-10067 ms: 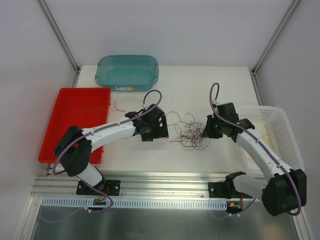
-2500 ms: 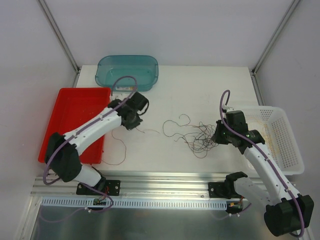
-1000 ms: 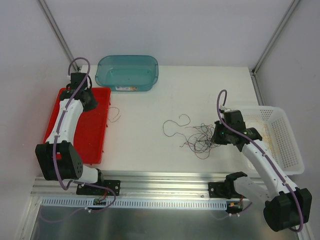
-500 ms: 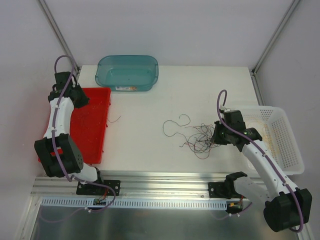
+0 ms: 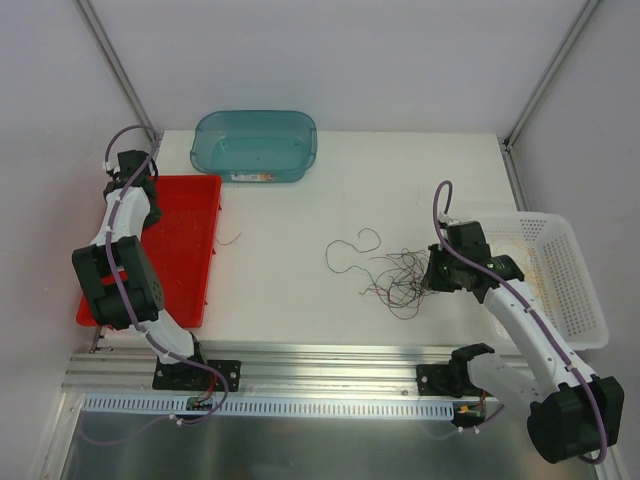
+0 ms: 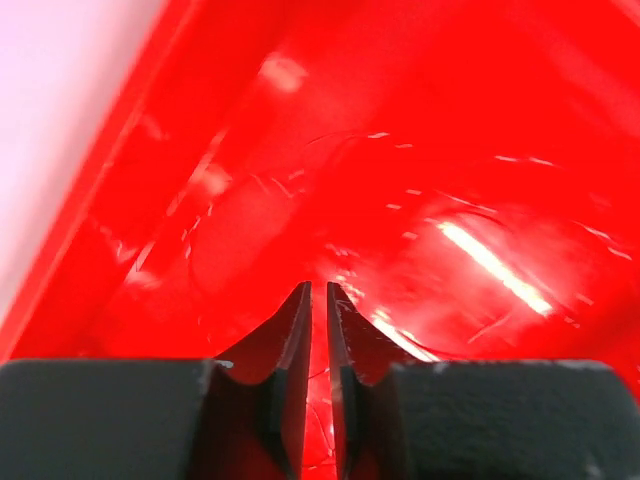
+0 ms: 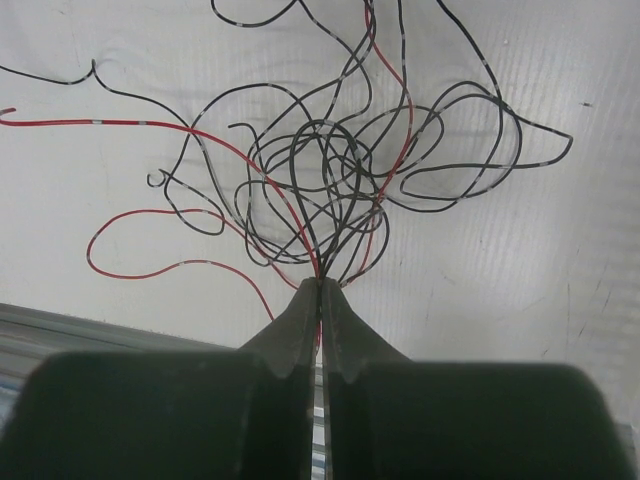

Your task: Untangle the cables

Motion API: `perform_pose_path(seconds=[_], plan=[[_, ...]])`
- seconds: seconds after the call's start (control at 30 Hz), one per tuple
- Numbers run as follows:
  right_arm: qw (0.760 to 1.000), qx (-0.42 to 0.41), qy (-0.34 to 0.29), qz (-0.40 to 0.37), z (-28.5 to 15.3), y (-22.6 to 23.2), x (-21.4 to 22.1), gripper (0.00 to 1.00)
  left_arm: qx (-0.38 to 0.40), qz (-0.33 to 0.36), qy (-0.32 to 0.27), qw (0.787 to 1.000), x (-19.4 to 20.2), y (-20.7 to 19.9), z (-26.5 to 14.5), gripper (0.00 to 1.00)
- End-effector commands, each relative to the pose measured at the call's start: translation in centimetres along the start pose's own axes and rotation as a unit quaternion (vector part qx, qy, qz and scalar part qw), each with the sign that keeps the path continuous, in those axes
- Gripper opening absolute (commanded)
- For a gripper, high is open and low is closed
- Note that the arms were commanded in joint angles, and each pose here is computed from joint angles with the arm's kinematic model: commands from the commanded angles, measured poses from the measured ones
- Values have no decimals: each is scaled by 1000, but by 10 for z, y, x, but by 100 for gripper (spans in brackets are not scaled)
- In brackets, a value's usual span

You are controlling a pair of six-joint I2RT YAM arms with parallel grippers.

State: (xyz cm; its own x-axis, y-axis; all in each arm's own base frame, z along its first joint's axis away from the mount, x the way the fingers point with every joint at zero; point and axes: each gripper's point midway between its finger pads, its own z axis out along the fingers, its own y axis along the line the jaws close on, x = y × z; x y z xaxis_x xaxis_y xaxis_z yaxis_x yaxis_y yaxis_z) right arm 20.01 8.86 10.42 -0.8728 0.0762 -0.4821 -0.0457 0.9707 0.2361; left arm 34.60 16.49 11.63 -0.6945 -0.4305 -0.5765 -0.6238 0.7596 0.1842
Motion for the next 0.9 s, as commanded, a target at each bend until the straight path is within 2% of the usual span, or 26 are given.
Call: perform_pose_path(seconds=[0.0, 0.03, 0.13, 0.23, 0.27, 0.33, 0.37, 0.43, 0.47, 0.5, 0.53, 0.6, 0.67, 0.73, 0.77, 0.8, 0.87], plan=[[1000, -13, -12, -11, -11, 9, -14, 1, -84, 12, 3, 996, 4, 27, 10, 13], [1000, -10, -10, -13, -12, 8, -13, 1, -88, 14, 9, 996, 7, 28, 12, 22], [1000, -10, -16, -15, -15, 9, -17, 1, -109, 17, 25, 994, 15, 31, 19, 25], [1000, -10, -18, -13, -15, 9, -16, 1, -106, 3, 15, 994, 11, 31, 9, 29], [1000, -11, -17, -13, -14, 9, -15, 1, -102, -2, 10, 995, 9, 31, 5, 45], [1000, -10, -16, -13, -13, 8, -14, 1, -72, -14, -9, 997, 2, 24, -12, 55], [1000, -11, -17, -12, -13, 9, -14, 1, -58, -21, -15, 998, 1, 20, -20, 68], [1000, -15, -19, -13, -12, 10, -15, 1, -22, -32, -29, 999, 1, 8, -43, 80], [1000, -15, -19, -11, -11, 10, -14, 1, -12, -39, -39, 998, 0, 2, -50, 80], [1000, -17, -22, -11, -11, 11, -16, 1, -4, -39, -34, 999, 6, -2, -59, 86], [1000, -18, -23, -11, -11, 11, -16, 1, 4, -62, -43, 997, 8, -6, -70, 87], [999, -21, -27, -9, -10, 12, -17, 1, 21, -60, -35, 997, 28, -26, -85, 88], [999, -27, -29, -7, -9, 14, -17, 1, 54, -88, -34, 994, 44, -51, -102, 87], [999, -33, -31, -7, -8, 16, -18, 2, 76, -107, -14, 991, 67, -65, -109, 86], [999, -35, -31, -7, -7, 17, -18, 3, 84, -141, -4, 986, 74, -74, -111, 86], [999, -37, -34, -8, -8, 18, -20, 3, 86, -133, 6, 987, 92, -83, -111, 87], [998, -43, -33, -9, -7, 20, -19, 3, 79, -168, 12, 983, 104, -91, -110, 86]])
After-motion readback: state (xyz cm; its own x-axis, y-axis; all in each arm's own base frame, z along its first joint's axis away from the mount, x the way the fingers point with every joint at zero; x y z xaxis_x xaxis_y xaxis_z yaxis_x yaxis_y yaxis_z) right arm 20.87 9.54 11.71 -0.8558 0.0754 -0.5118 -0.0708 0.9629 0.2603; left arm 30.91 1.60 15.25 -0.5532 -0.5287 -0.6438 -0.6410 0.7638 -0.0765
